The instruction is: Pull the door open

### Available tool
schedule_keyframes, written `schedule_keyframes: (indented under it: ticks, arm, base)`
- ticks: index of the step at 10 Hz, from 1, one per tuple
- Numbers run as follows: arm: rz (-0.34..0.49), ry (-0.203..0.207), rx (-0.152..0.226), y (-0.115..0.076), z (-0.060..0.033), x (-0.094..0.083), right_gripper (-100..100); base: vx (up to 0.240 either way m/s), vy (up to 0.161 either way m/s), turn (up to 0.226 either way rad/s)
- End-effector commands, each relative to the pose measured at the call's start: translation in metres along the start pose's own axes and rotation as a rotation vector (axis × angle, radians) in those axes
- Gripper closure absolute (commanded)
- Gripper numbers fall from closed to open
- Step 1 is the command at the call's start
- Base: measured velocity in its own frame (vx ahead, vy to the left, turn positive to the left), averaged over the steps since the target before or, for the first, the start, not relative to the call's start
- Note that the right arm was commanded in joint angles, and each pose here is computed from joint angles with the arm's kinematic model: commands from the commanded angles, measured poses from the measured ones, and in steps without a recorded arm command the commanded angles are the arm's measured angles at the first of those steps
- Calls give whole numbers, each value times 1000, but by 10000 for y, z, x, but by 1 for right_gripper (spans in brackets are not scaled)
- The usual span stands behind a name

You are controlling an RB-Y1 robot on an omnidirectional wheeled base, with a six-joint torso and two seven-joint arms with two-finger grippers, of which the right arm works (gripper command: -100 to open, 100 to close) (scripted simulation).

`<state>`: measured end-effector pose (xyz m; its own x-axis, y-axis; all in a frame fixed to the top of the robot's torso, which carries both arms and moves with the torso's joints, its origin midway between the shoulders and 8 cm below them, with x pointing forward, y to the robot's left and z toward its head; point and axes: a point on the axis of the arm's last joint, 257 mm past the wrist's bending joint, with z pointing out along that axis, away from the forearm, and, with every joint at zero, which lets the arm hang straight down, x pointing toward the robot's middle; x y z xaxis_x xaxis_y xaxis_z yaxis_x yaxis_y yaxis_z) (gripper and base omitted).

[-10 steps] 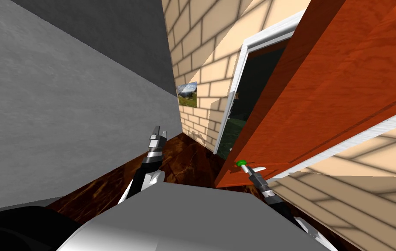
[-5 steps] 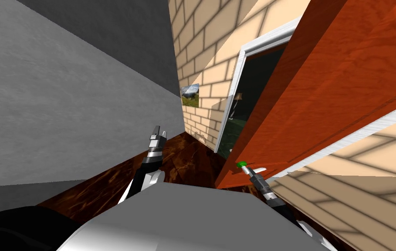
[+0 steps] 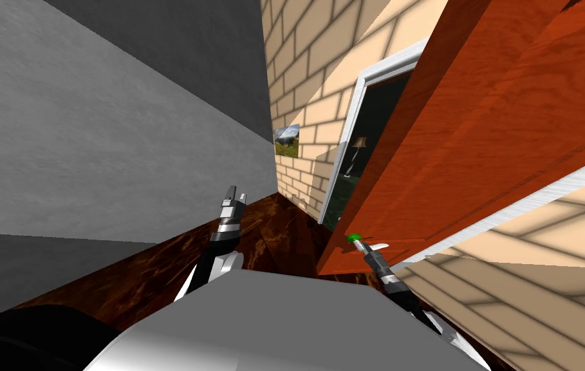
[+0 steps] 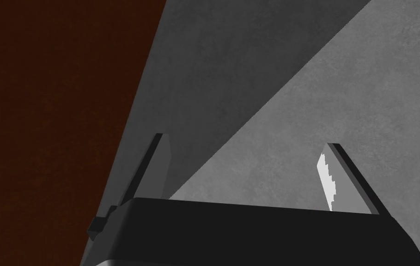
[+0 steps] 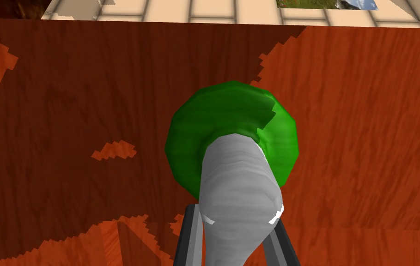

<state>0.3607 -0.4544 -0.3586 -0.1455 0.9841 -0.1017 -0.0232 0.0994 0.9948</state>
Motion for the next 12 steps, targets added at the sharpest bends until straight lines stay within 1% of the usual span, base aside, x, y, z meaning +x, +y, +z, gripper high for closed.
schedule_keyframes:
  ticks: [1,2,4,5,7,8,9,10,12]
  arm:
    - [-5,-14,4,-22,111,6,100]
    - [-6,-19,4,-23,148,8,100]
    - [-8,-38,3,-24,302,21,100]
    - [-9,-43,3,-24,342,25,100]
    - [-10,-61,4,-21,503,44,100]
    - [-10,-66,4,-20,544,49,100]
    - [-10,-75,5,-16,625,62,100]
    - [-10,-79,5,-15,665,68,100]
    - [-10,-94,8,-5,821,97,100]
  base:
    - [-231,-87,183]
    - [-193,-82,108]
    - [-160,-91,156]
    - [-168,-91,135]
    - [-195,-91,177]
    - [-185,-95,131]
    - [-185,-81,128]
    - [-144,-69,129]
    - [-189,-114,169]
